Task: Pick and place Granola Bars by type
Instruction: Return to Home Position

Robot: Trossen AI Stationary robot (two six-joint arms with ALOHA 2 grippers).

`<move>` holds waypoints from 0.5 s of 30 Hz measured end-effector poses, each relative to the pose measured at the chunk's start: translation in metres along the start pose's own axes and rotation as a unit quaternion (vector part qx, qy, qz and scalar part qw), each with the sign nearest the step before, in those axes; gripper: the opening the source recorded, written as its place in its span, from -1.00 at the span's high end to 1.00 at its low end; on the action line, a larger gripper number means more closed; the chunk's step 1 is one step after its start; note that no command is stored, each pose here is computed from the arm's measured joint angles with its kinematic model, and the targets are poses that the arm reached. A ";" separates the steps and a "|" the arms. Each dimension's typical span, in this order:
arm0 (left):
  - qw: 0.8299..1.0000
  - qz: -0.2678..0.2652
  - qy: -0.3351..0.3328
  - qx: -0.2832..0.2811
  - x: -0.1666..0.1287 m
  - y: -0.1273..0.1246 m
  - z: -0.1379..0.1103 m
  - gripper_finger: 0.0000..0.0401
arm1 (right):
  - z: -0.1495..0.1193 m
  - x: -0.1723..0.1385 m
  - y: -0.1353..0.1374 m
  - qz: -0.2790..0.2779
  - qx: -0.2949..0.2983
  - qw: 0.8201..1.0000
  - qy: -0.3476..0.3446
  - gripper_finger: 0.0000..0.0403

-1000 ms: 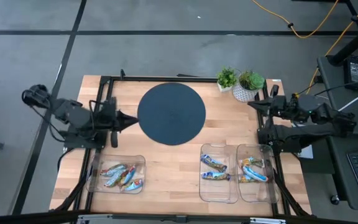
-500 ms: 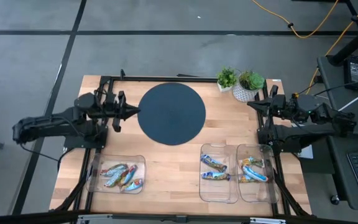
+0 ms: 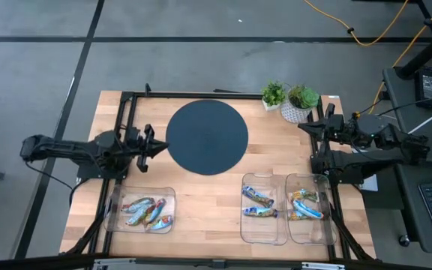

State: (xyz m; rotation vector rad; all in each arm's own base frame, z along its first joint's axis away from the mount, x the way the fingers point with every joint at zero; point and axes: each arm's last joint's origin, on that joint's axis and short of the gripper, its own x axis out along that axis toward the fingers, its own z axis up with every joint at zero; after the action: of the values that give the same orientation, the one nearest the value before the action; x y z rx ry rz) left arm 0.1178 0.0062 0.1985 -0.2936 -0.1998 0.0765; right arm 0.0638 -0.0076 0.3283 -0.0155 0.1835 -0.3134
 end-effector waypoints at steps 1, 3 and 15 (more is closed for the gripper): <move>1.000 -0.002 -0.002 -0.001 -0.003 0.001 -0.003 0.99 | 0.000 0.000 0.000 0.000 -0.001 1.000 0.002 0.97; 1.000 0.001 -0.004 -0.012 -0.008 0.004 -0.010 0.99 | -0.001 0.000 0.000 0.000 -0.003 1.000 0.007 0.98; 0.996 0.013 0.083 -0.021 -0.026 0.009 -0.025 0.99 | -0.005 -0.001 -0.002 -0.026 -0.019 0.999 0.017 0.98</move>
State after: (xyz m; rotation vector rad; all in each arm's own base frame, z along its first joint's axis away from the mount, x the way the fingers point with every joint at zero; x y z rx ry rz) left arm 0.0972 0.0053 0.1675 -0.3425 -0.0323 0.0726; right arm 0.0610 -0.0091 0.3238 -0.0536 0.2228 -0.3621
